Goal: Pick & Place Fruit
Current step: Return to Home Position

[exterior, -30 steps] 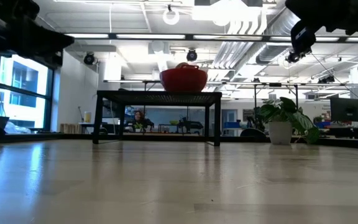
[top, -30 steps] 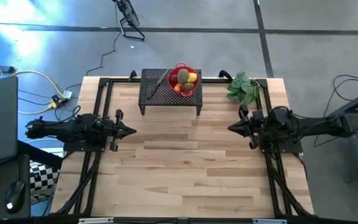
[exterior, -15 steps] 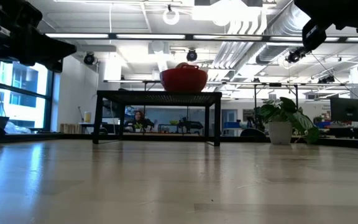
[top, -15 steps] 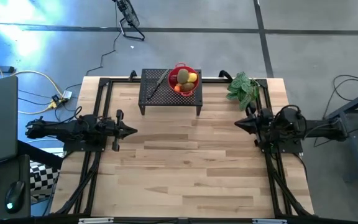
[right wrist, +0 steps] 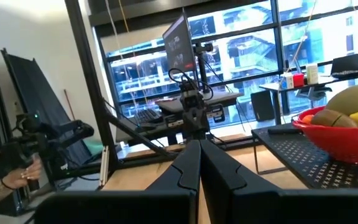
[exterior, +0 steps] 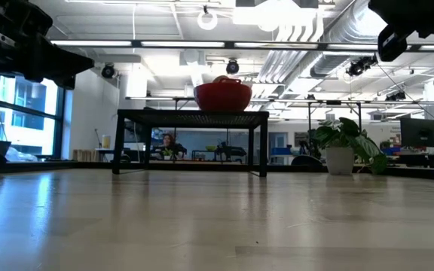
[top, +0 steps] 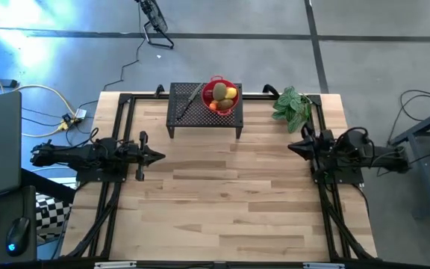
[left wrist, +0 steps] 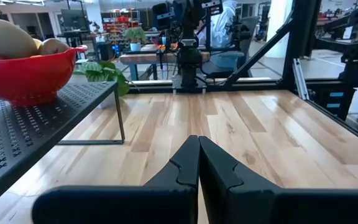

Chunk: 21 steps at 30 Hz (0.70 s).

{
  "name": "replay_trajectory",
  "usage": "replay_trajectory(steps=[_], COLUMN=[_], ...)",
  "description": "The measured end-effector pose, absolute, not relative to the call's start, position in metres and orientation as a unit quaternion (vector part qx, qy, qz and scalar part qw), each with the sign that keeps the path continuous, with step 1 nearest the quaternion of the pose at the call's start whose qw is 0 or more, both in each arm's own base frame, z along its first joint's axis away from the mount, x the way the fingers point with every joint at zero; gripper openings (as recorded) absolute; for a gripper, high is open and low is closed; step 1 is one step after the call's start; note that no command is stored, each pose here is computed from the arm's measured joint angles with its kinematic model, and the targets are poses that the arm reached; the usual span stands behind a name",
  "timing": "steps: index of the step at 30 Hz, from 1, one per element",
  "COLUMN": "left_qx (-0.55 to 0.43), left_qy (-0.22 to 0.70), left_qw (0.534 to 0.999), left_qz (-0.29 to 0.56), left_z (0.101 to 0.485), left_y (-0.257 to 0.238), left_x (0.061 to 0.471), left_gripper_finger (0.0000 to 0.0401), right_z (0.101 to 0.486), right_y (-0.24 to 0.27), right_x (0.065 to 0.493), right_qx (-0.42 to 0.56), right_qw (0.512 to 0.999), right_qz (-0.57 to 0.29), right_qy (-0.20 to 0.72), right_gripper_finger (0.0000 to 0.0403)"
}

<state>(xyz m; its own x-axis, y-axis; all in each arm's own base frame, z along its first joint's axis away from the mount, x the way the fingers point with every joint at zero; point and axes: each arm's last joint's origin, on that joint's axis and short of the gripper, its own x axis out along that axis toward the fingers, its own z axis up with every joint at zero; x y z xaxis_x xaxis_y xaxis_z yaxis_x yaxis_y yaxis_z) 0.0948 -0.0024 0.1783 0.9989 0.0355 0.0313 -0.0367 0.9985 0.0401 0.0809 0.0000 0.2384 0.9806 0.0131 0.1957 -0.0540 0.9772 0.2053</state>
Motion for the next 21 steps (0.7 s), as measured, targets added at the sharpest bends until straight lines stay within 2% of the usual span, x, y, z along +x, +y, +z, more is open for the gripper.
replay_trajectory(steps=[4, 13, 21], left_qx=[0.02, 0.019, 0.019], left_qy=[-0.015, -0.01, -0.009], left_qw=[1.0, 1.0, 1.0], left_qz=[0.018, 0.018, 0.018], left_z=[0.178, 0.178, 0.178], left_y=[-0.002, -0.002, -0.002], left_x=[0.095, 0.095, 0.095], left_gripper_finger=[0.0, 0.0, 0.0], right_z=[0.24, 0.229, 0.229], right_y=[0.0, -0.001, -0.001], right_x=[0.076, 0.078, 0.078], right_qx=[0.1, 0.116, 0.104], right_qw=[0.989, 0.991, 0.993], right_qz=[0.018, -0.012, -0.011], right_qy=[-0.109, -0.058, -0.055], right_gripper_finger=[0.0003, 0.0003, 0.0003])
